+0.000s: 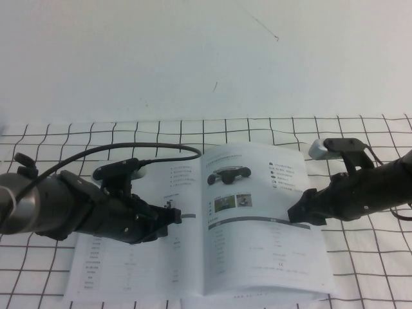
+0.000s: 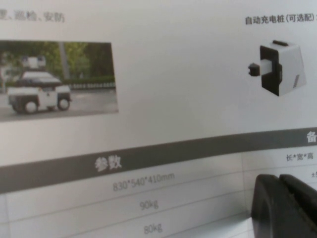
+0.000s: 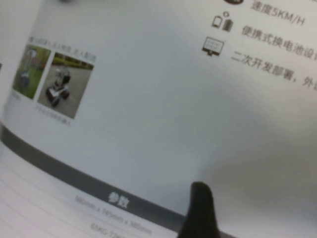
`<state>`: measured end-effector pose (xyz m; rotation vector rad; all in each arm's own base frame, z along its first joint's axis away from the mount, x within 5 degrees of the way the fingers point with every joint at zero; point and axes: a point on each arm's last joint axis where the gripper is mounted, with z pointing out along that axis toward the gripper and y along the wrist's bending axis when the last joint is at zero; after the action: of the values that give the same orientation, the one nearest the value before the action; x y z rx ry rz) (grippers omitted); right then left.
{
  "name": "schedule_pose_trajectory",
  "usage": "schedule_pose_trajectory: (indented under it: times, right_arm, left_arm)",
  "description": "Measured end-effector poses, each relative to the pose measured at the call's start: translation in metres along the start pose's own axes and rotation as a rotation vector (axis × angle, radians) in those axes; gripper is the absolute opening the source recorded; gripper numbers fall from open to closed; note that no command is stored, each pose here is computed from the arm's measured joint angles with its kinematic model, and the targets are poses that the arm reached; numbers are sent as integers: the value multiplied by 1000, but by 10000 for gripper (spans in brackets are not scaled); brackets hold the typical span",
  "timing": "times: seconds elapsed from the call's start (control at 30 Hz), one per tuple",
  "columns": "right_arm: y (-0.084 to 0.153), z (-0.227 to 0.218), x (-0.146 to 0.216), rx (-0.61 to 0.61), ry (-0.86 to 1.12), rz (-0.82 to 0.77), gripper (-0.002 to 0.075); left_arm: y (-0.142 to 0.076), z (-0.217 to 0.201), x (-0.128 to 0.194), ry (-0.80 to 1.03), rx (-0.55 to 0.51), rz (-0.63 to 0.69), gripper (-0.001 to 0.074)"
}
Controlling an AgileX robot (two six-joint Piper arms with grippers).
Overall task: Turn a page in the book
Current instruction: Open the closed book
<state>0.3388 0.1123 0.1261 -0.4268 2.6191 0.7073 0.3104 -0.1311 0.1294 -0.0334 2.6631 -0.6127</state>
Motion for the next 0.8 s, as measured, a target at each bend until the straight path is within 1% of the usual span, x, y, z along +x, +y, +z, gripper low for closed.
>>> schedule_pose_trajectory:
  times: [0.1, 0.23, 0.37, 0.47, 0.6, 0.7, 0.8]
  right_arm:
    - [4, -1, -2, -43, -1, 1, 517]
    - [19, -12, -10, -117, -31, -3, 517]
    - [28, -23, -17, -155, -89, -15, 517]
    - [28, -23, -17, -155, -91, -23, 517]
    - [25, -23, -14, -126, -50, -49, 517]
    - [23, -23, -10, -114, -7, -68, 514]
    - [24, -24, -9, -111, 21, -96, 498]
  left_arm:
    - [0, 0, 0, 4, 2, -2, -3]
    - [-1, 0, 0, 5, 5, -4, -3]
    - [-1, 1, 0, 6, 7, -6, -3]
    - [-1, 1, 0, 6, 7, -8, -3]
    - [-1, 1, 1, 13, 15, -20, -2]
    - [-3, 0, 2, 35, 47, -26, -2]
    - [-11, -3, 4, 84, 114, -19, -2]
